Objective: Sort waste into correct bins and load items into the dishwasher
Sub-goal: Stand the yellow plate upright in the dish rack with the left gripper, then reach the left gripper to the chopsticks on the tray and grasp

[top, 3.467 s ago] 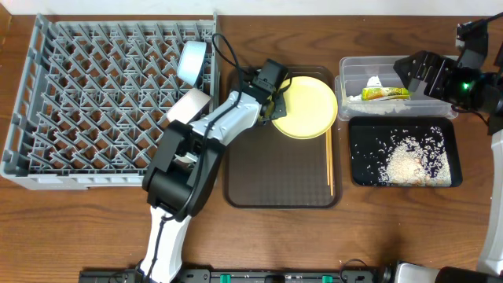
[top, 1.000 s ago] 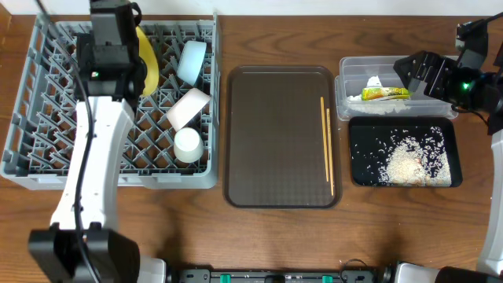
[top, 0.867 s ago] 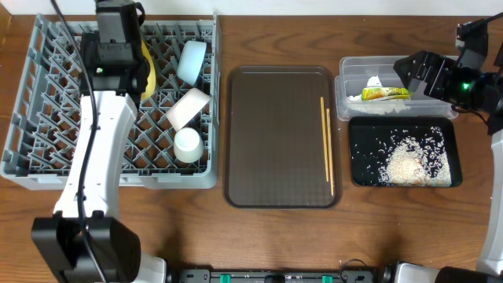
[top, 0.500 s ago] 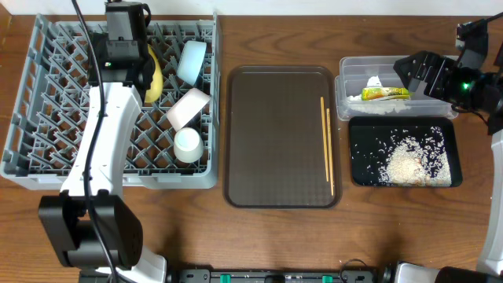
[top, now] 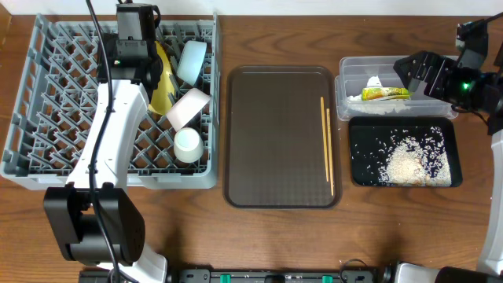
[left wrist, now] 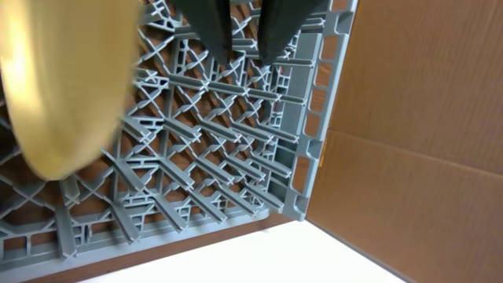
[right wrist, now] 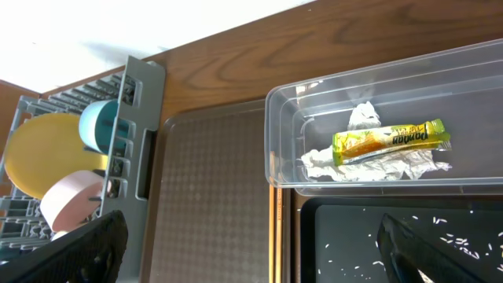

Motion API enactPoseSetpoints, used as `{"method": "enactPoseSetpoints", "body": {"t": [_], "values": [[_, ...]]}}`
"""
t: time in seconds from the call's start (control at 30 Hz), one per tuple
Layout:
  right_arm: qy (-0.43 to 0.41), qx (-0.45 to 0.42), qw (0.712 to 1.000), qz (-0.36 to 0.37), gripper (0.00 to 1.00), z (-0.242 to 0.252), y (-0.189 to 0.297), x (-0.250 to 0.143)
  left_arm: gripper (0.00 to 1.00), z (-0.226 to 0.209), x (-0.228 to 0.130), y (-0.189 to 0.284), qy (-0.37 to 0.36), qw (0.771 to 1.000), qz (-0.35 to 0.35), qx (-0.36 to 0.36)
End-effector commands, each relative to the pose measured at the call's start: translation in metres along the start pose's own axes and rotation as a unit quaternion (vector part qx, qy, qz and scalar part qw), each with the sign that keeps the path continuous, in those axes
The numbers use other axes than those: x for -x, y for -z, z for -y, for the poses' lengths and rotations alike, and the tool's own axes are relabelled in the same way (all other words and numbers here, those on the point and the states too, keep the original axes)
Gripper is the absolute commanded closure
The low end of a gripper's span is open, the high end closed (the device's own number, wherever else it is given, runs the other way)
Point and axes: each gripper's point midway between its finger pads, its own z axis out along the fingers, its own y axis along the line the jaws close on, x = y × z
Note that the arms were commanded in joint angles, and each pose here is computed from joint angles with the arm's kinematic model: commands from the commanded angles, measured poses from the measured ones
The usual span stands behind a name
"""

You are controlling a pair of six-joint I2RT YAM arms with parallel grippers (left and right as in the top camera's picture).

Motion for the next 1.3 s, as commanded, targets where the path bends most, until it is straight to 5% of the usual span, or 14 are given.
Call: {"method": "enactPoseSetpoints", "body": {"t": [0.0, 0.17, 0.27, 0.43, 0.57, 0.87, 0.93, 1.27], "values": [[-0.001, -0.001, 1.000, 0.003, 0.01, -0.001, 0.002, 0.002, 0.84, -0.003, 0.002, 0.000, 0.015, 1.000, 0.001, 0.004], [-0.001, -0.001, 1.000, 0.003, 0.01, -0.001, 0.002, 0.002, 0.75, -0.013, 0.013, 0.014, 0.099, 0.995, 0.020, 0.001], [-0.001, -0.001, 1.000, 0.003, 0.01, -0.001, 0.002, 0.002, 0.64, -0.001, 0.032, 0.051, 0.124, 0.988, 0.050, -0.075], [-0.001, -0.001, 1.000, 0.003, 0.01, -0.001, 0.002, 0.002, 0.62, 0.067, 0.045, 0.138, 0.146, 0.950, 0.070, -0.269], [-0.001, -0.001, 1.000, 0.003, 0.01, -0.001, 0.002, 0.002, 0.62, 0.151, 0.024, 0.180, 0.138, 0.924, 0.009, -0.358], [-0.001, -0.001, 1.000, 0.003, 0.01, -0.001, 0.002, 0.002, 0.62, 0.289, -0.030, 0.202, 0.139, 0.902, -0.122, -0.390], [-0.001, -0.001, 1.000, 0.003, 0.01, -0.001, 0.002, 0.002, 0.55, 0.316, -0.042, 0.203, 0.133, 0.899, -0.138, -0.394], [-0.002, -0.001, 1.000, 0.003, 0.01, -0.001, 0.002, 0.002, 0.50, 0.405, -0.073, 0.212, 0.082, 0.882, -0.152, -0.439]]}}
